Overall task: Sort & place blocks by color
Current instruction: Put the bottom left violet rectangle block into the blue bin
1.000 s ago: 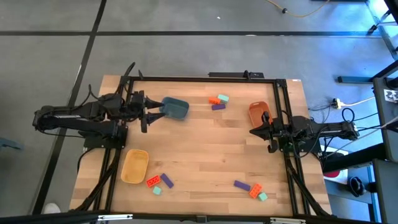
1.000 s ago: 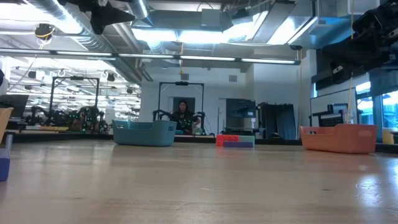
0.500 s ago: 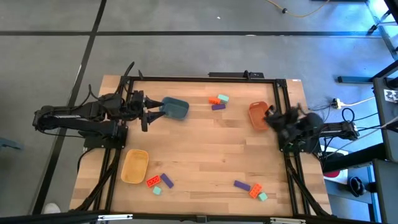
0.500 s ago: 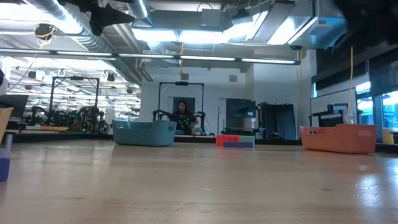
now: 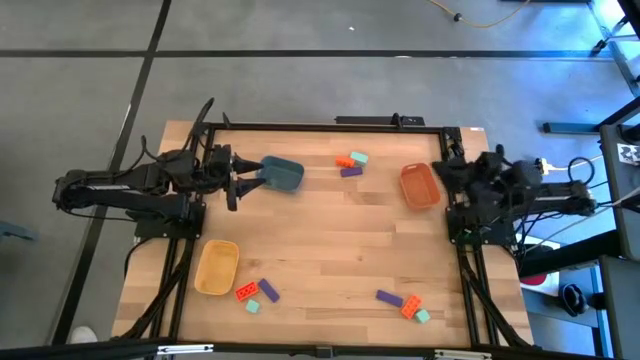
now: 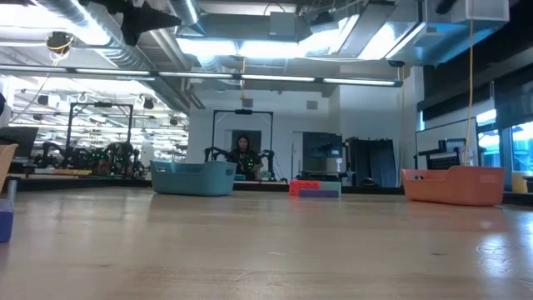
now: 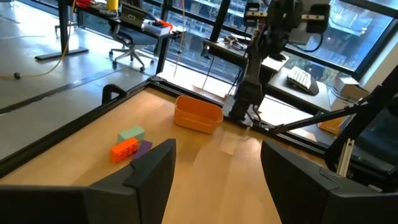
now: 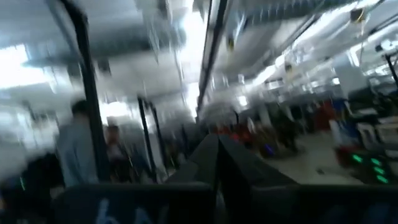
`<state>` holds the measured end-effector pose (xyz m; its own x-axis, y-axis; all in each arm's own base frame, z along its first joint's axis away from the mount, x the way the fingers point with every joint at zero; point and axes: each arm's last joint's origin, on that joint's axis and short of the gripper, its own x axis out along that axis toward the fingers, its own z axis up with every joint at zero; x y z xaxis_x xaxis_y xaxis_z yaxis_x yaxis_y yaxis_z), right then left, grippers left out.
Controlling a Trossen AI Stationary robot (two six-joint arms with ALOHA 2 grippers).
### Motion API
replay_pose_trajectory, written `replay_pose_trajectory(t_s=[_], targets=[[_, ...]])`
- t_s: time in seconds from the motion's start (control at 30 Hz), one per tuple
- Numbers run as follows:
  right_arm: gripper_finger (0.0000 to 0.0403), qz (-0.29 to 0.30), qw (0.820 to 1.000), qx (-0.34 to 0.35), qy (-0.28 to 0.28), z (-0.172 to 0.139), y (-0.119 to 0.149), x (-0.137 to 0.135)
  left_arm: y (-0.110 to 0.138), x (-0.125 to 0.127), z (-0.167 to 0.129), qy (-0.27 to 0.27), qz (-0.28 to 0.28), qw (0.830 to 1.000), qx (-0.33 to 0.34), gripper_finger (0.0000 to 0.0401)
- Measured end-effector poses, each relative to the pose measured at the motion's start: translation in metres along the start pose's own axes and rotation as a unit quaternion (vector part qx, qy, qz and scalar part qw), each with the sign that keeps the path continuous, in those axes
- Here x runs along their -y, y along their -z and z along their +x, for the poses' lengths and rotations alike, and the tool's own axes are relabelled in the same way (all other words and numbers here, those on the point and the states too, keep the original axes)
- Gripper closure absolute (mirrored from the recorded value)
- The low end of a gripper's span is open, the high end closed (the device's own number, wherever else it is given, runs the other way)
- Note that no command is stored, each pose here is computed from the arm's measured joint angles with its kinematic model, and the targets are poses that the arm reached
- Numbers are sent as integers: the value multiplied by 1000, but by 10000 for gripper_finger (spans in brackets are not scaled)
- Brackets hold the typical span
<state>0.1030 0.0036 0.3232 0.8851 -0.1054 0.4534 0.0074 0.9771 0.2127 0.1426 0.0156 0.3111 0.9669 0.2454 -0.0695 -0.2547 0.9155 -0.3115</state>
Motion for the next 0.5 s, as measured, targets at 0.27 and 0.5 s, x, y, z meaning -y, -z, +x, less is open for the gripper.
replay_pose_trajectory(t_s=[0.27,0.5], targets=[[389,-48,989,-139,18,35,-7,-8,0,0,0,0,0,1000,0,173],[374,2,971,-234,52,36,5,-6,0,0,0,0,0,1000,0,173]])
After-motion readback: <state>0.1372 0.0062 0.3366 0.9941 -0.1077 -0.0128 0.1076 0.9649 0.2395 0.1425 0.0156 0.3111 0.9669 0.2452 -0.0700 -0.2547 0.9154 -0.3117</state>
